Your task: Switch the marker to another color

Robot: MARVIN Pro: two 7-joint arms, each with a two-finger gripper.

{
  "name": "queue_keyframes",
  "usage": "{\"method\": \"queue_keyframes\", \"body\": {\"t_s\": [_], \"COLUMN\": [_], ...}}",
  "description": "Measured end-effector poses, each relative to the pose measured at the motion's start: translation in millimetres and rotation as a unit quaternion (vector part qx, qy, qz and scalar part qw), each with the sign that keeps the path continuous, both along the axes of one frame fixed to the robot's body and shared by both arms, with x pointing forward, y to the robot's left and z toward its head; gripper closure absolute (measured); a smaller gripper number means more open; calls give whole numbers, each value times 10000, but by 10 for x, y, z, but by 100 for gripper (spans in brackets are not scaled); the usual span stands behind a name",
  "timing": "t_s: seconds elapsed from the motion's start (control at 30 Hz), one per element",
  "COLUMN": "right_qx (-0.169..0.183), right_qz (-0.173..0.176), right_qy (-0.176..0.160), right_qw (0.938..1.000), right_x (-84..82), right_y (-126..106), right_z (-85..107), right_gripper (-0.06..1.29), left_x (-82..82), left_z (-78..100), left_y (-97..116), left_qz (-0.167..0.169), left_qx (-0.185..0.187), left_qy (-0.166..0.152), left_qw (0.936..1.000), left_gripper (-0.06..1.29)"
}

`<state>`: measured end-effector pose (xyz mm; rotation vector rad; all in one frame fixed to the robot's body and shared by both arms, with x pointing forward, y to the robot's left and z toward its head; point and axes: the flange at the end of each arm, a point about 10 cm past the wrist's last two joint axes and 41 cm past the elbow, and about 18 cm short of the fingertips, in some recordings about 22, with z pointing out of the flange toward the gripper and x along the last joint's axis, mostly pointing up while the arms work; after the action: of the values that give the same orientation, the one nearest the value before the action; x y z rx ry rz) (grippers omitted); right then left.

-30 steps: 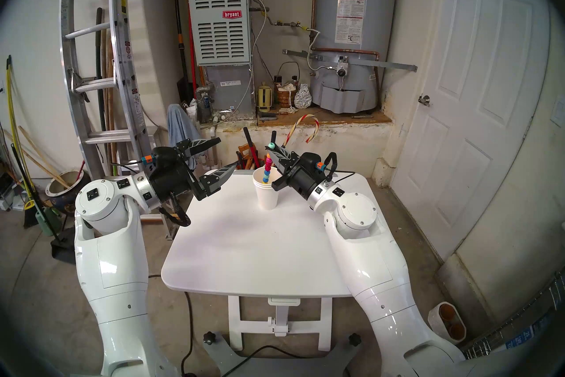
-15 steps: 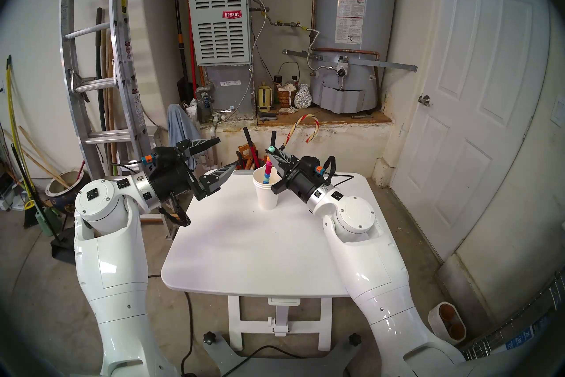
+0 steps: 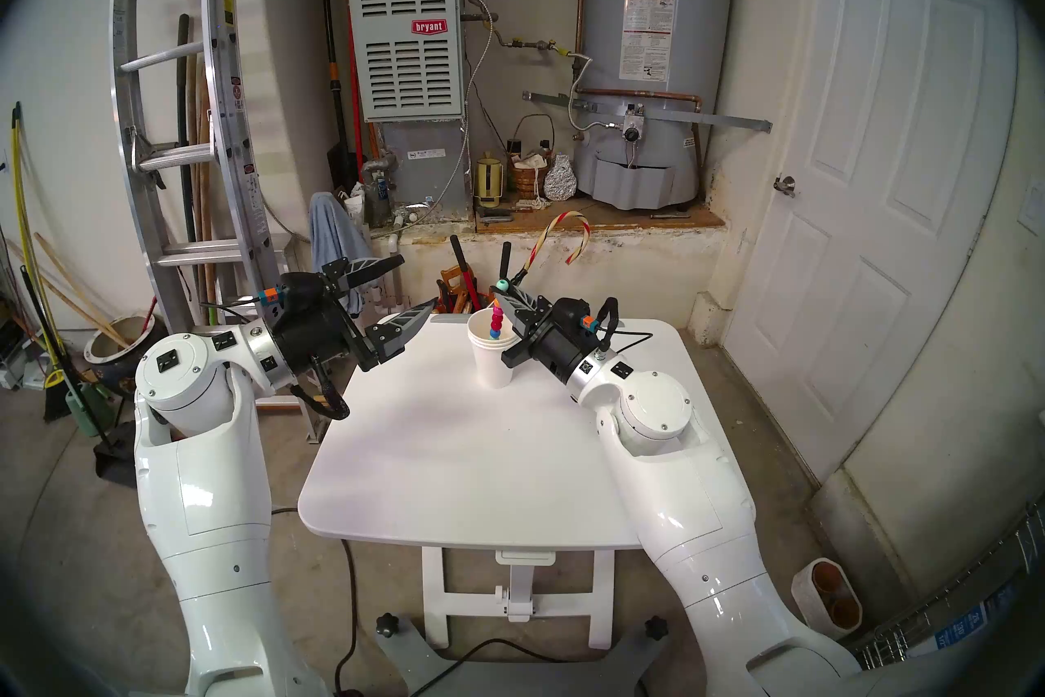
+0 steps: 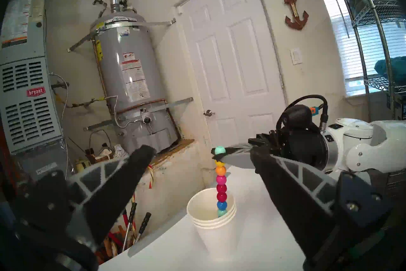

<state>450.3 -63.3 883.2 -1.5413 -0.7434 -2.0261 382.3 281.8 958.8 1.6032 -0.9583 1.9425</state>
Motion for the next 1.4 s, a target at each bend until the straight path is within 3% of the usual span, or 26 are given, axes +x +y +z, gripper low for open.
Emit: {"method": "queue_keyframes", "body": {"t_s": [0.57, 0.6, 0.67, 0.8, 0.87, 1.23, 1.27, 1.3, 1.4], "right_qx": [2, 4, 6, 13, 15, 77, 83, 92, 102], "right_qz": [-16, -16, -16, -15, -15, -40, -45, -52, -63], "right_qy": [-16, -15, -10, -10, -8, -19, -21, -23, -21], "right_qw": [10000, 10000, 10000, 10000, 10000, 10000, 10000, 9999, 9999], "right_x": [-8, -9, -11, -16, -18, -20, -19, -17, -14], "right_y": [3, 3, 3, 3, 3, -23, -27, -34, -44], "right_z": [-4, -4, -6, -3, -2, 27, 31, 37, 41], "right_gripper": [123, 120, 97, 94, 86, 86, 81, 32, 22], "left_x": [-20, -20, -20, -20, -20, -19, -19, -19, -19], "left_z": [-2, -2, -2, -2, -2, -3, -3, -3, -3], "left_y": [7, 6, 6, 5, 5, 0, -1, -1, -2], "left_qz": [-10, -11, -12, -14, -14, -22, -23, -24, -25], "left_qx": [1, 1, 1, 1, 1, 0, 0, 0, -1], "left_qy": [21, 21, 21, 23, 23, 20, 20, 19, 18], "left_qw": [10000, 10000, 10000, 10000, 10000, 10000, 10000, 10000, 10000], "left_gripper": [1, 1, 1, 1, 1, 1, 1, 1, 1]}}
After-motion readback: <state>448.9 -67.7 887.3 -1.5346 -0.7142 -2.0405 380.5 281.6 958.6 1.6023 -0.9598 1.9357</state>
